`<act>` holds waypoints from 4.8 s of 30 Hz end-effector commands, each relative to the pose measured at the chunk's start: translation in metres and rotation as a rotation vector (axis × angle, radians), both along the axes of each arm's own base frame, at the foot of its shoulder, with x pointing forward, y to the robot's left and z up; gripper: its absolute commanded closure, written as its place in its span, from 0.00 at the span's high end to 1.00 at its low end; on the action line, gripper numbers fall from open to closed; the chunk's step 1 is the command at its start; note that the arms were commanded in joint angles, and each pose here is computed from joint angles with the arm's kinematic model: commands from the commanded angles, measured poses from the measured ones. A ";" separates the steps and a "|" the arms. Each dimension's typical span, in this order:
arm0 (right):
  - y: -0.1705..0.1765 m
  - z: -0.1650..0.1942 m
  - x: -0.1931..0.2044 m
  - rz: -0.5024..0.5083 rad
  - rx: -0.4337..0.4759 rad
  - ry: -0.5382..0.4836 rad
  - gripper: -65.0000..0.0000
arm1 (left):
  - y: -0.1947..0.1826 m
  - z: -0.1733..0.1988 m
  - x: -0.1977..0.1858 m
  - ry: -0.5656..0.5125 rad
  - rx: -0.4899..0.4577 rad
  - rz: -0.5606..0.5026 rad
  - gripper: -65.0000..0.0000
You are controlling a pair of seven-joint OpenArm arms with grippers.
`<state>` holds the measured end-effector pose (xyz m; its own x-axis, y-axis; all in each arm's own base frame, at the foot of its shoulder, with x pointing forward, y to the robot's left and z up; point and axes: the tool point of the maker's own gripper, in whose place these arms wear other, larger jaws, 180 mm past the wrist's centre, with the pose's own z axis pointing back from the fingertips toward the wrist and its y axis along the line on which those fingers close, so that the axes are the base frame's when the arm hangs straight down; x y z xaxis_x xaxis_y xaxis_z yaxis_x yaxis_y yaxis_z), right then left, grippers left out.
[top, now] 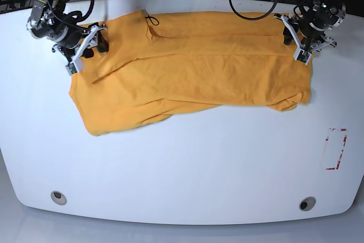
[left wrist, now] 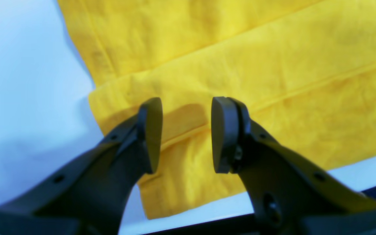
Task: Fold the T-shirt properly
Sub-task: 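Release and regrasp the shirt edge with the right gripper, then move both grippers to the shirt's opposite edge and grasp it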
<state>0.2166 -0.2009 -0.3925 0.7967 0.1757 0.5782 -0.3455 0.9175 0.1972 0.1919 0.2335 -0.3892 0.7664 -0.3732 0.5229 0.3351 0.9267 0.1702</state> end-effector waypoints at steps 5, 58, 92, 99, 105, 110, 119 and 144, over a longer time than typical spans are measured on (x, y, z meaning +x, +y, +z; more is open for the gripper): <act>0.039 0.010 0.025 0.065 0.076 -0.065 0.44 | 0.004 0.009 0.006 -0.035 0.009 -0.003 0.36; 0.011 0.018 0.022 -0.057 0.048 -0.047 0.00 | 0.004 0.011 0.011 -0.047 0.010 -0.003 0.36; -0.087 0.060 0.089 -0.178 -0.055 -0.153 0.62 | 0.014 0.019 0.026 -0.075 0.060 0.006 0.36; -0.107 0.053 0.112 -0.243 -0.014 -0.179 0.62 | 0.006 0.032 0.049 -0.142 0.035 0.016 0.36; -0.114 0.040 0.150 -0.273 -0.021 -0.196 0.62 | 0.014 0.041 0.061 -0.161 0.043 0.059 0.36; -0.120 0.038 0.183 -0.278 -0.016 -0.212 0.62 | 0.021 0.050 0.072 -0.170 0.059 0.080 0.36; -0.125 0.036 0.235 -0.363 0.089 -0.277 0.62 | 0.030 0.059 0.080 -0.187 0.075 0.103 0.36; -0.049 0.007 0.256 -0.309 0.209 -0.248 0.25 | 0.040 0.082 0.118 -0.242 0.050 0.199 0.78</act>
